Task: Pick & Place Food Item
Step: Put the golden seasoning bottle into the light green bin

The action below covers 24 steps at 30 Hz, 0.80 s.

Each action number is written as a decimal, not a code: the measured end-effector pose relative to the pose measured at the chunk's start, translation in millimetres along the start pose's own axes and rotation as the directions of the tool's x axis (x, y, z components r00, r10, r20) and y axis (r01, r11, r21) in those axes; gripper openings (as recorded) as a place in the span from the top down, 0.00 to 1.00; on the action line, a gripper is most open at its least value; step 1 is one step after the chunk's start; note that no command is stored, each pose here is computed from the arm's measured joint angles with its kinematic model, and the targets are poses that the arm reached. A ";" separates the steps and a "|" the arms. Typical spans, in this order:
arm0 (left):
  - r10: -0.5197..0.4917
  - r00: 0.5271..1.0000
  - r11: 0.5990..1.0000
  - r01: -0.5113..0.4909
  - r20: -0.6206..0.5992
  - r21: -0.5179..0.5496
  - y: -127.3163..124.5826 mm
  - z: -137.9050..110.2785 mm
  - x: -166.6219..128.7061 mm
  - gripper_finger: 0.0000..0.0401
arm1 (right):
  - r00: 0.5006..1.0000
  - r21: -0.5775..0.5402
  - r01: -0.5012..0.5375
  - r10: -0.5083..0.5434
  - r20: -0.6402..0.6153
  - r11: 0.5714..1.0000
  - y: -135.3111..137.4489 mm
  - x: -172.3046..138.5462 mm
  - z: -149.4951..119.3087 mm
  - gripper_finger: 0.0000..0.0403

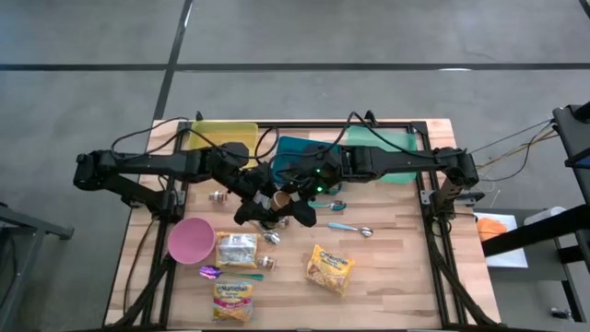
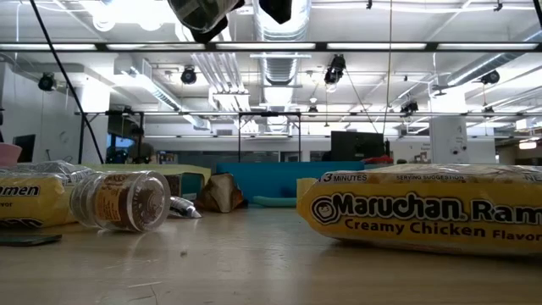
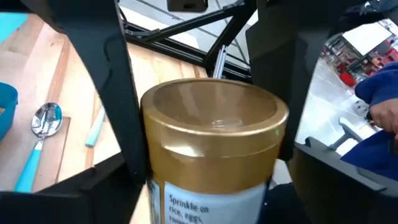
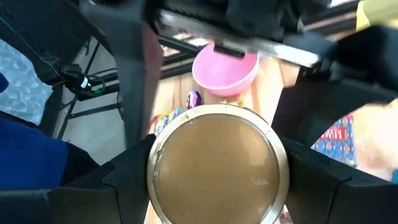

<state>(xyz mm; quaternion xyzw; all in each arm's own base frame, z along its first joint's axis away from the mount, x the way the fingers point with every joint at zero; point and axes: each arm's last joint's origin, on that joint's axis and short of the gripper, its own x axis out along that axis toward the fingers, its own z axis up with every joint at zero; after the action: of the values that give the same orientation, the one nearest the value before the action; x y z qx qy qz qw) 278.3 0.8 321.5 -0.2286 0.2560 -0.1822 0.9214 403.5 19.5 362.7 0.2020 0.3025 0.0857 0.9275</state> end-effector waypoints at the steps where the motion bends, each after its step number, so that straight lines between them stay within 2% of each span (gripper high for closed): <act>1: 0.002 1.000 1.000 -0.002 0.001 -0.002 0.1 0.1 -0.1 0.03 | 1.000 0.012 0.003 -0.003 -0.010 1.000 -0.2 0.0 -1.0 0.33; 7: 0.013 1.000 1.000 -0.013 0.007 -0.006 1.9 1.0 -1.8 0.06 | 0.999 0.061 0.020 -0.018 -0.036 0.998 -0.7 -1.7 -3.6 0.33; 11: 0.040 0.999 0.999 -0.040 0.022 -0.016 3.5 2.6 -12.2 0.10 | 0.995 0.118 0.091 -0.085 -0.054 0.989 -2.7 -4.5 -6.6 0.33; 15: 0.051 0.997 0.998 -0.049 0.065 -0.025 -0.8 6.3 -38.5 0.10 | 0.978 0.228 0.203 -0.185 -0.100 0.952 -10.6 -13.2 -11.0 0.33; 18: 0.081 0.991 0.996 -0.077 0.103 -0.039 -5.1 6.1 -56.8 0.10 | 0.955 0.231 0.295 -0.281 -0.091 0.927 -12.7 -28.4 -10.5 0.33; 21: 0.146 0.973 0.989 -0.143 0.181 -0.028 -14.2 6.8 -74.7 0.10 | 0.944 0.249 0.328 -0.324 -0.062 0.911 -14.3 -46.8 -5.8 0.33; 24: 0.218 0.950 0.976 -0.215 0.226 -0.037 -19.1 4.8 -86.9 0.10 | 0.924 0.265 0.382 -0.372 -0.088 0.886 -22.6 -60.8 -6.4 0.33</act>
<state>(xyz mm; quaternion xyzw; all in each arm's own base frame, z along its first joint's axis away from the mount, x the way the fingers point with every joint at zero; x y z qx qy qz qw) 207.0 25.8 368.8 -0.2239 0.1731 -0.0511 0.9578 351.7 -15.9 380.4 0.2655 0.3608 -0.1357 0.8837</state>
